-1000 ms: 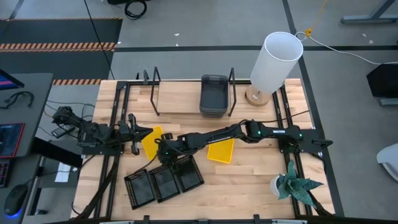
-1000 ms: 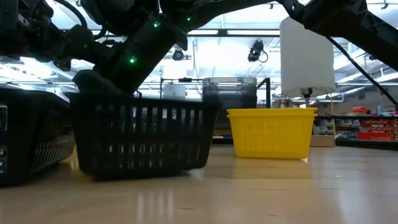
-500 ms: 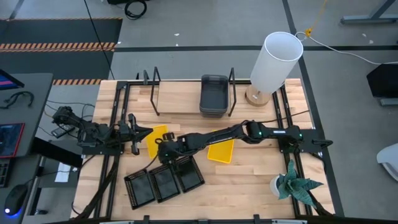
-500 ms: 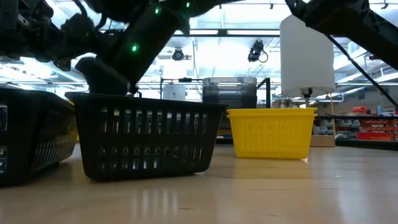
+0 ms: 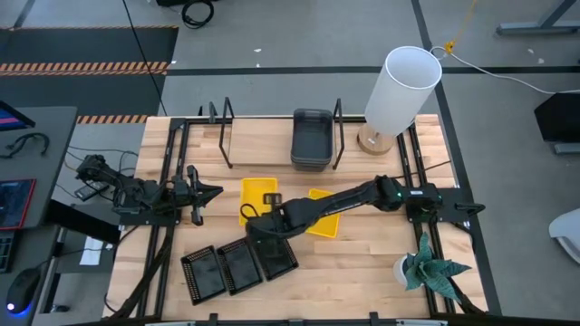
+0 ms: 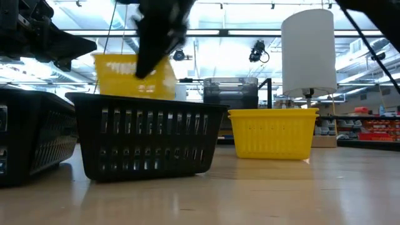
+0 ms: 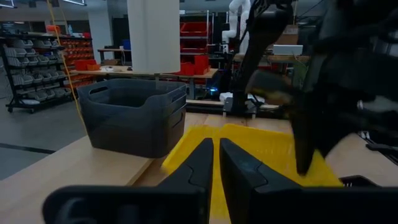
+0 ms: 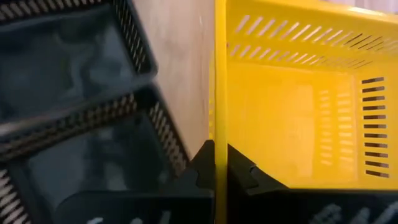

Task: Stack baskets on shelf by color
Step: Stack the left yellow basket on the right yellow baskets

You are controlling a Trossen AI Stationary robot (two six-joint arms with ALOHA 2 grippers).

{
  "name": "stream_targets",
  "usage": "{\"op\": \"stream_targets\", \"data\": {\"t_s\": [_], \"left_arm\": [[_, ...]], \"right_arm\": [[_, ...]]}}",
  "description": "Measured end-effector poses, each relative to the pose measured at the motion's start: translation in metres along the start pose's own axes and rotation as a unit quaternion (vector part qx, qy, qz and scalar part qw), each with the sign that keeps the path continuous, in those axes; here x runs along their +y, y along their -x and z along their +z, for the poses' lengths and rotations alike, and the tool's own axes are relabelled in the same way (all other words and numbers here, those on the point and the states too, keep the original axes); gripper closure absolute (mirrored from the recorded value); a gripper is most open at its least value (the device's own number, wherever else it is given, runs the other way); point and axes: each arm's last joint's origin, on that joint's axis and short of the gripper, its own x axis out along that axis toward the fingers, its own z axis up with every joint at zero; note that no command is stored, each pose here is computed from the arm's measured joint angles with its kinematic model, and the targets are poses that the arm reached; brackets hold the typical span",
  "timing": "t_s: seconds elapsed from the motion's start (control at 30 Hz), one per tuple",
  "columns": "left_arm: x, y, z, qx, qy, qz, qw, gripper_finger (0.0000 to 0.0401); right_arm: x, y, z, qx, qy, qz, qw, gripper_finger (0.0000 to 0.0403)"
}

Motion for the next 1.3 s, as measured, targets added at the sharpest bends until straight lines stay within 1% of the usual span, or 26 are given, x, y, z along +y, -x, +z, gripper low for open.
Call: {"op": "stream_targets", "data": {"t_s": [0.23, 0.37, 0.5, 0.6, 0.67, 0.73, 0.83, 0.93, 1.13, 1.23, 1.3], "left_arm": [[0.000, 0.000, 0.000, 0.000, 0.000, 0.000, 1.000, 0.0371], [0.000, 0.000, 0.000, 0.000, 0.000, 0.000, 1.000, 0.0364], [0.000, 0.000, 0.000, 0.000, 0.000, 0.000, 1.000, 0.0363], [0.000, 0.000, 0.000, 0.000, 0.000, 0.000, 1.000, 0.0367], [0.000, 0.000, 0.000, 0.001, -0.001, 0.000, 1.000, 0.0370], [0.000, 0.000, 0.000, -0.001, 0.001, 0.000, 1.000, 0.0373], [0.000, 0.000, 0.000, 0.001, -0.001, 0.000, 1.000, 0.0372], [0.000, 0.000, 0.000, 0.002, -0.002, 0.000, 1.000, 0.0367], [0.000, 0.000, 0.000, 0.002, -0.002, 0.000, 1.000, 0.0362], [0.000, 0.000, 0.000, 0.002, -0.001, 0.000, 1.000, 0.0366], [0.000, 0.000, 0.000, 0.002, -0.001, 0.000, 1.000, 0.0369]], "right_arm": [[0.017, 0.030, -0.026, 0.090, -0.057, -0.037, 0.994, 0.0398], [0.035, 0.040, -0.042, 0.139, -0.068, -0.056, 0.986, 0.0398], [0.049, 0.048, -0.055, 0.167, -0.076, -0.082, 0.980, 0.0398], [0.057, 0.058, -0.058, 0.153, -0.075, -0.080, 0.982, 0.0398], [0.058, 0.062, -0.063, 0.159, -0.072, -0.083, 0.981, 0.0398], [0.057, 0.065, -0.068, 0.162, -0.078, -0.089, 0.980, 0.0398], [0.050, 0.077, -0.081, 0.161, -0.089, -0.105, 0.977, 0.0399], [0.047, 0.086, -0.094, 0.143, -0.101, -0.097, 0.980, 0.0399], [0.044, 0.077, -0.126, 0.102, -0.121, -0.067, 0.985, 0.0399], [0.043, 0.065, -0.142, 0.097, -0.127, -0.065, 0.985, 0.0399], [0.042, 0.059, -0.147, 0.089, -0.131, -0.057, 0.986, 0.0398]]}}
